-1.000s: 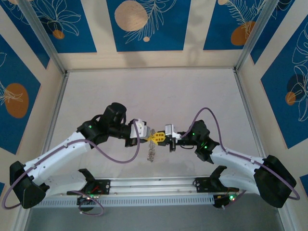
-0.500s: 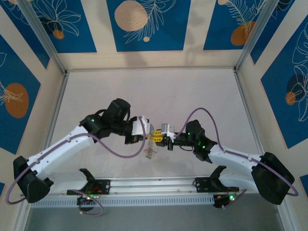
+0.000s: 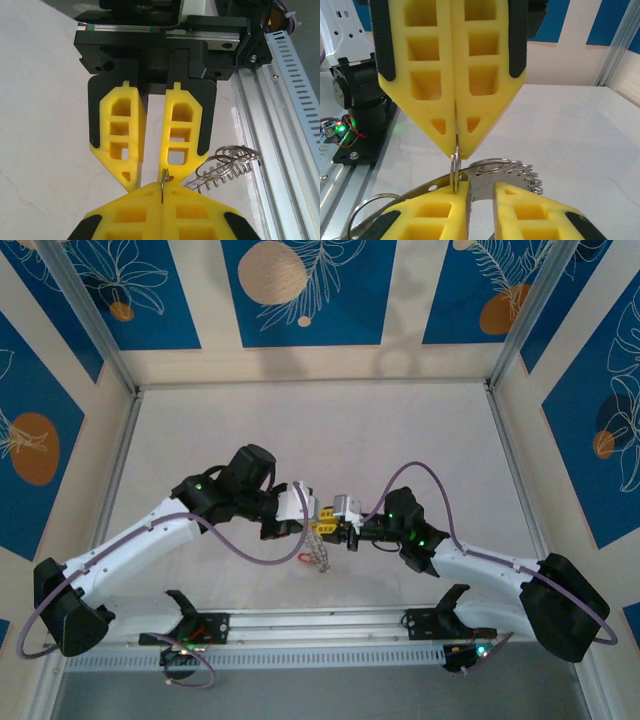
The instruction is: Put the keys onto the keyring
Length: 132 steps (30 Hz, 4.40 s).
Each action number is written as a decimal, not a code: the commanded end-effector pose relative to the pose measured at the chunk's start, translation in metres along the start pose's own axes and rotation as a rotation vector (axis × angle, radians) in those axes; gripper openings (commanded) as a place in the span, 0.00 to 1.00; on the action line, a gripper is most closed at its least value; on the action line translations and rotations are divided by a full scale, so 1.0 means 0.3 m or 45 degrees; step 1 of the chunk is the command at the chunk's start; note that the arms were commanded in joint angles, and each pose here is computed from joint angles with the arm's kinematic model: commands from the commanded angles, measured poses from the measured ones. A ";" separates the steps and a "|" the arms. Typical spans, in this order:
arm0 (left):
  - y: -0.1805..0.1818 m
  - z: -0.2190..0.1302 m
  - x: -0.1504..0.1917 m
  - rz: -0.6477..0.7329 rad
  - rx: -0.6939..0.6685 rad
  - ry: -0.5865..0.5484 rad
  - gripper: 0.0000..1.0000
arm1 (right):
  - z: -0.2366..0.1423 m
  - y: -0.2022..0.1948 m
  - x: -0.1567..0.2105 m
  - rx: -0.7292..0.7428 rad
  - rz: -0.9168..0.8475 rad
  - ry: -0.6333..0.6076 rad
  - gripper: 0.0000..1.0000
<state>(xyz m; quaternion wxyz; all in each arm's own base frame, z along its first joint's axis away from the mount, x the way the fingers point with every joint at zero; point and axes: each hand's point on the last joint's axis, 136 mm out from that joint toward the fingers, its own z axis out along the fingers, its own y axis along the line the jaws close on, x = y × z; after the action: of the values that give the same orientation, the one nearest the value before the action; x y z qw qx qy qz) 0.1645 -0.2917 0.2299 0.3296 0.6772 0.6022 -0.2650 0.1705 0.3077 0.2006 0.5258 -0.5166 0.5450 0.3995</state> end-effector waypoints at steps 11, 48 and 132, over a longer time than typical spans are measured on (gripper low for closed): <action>0.048 -0.019 -0.034 0.031 -0.100 -0.036 0.00 | -0.026 0.039 -0.072 -0.047 -0.083 -0.057 0.27; -0.058 -0.078 -0.039 0.129 -0.083 -0.193 0.25 | -0.017 0.090 -0.156 -0.147 -0.212 -0.156 0.00; -0.153 -0.098 -0.122 0.604 -0.020 -0.495 0.00 | -0.075 0.205 -0.183 -0.092 -0.457 -0.159 0.21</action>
<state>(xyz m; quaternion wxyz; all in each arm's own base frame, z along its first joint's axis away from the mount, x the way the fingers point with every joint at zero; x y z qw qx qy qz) 0.1121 -0.2862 0.2495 0.4781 0.7382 0.3686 -0.3009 0.1015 0.3028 0.2469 0.5882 -0.6039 0.4022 0.3570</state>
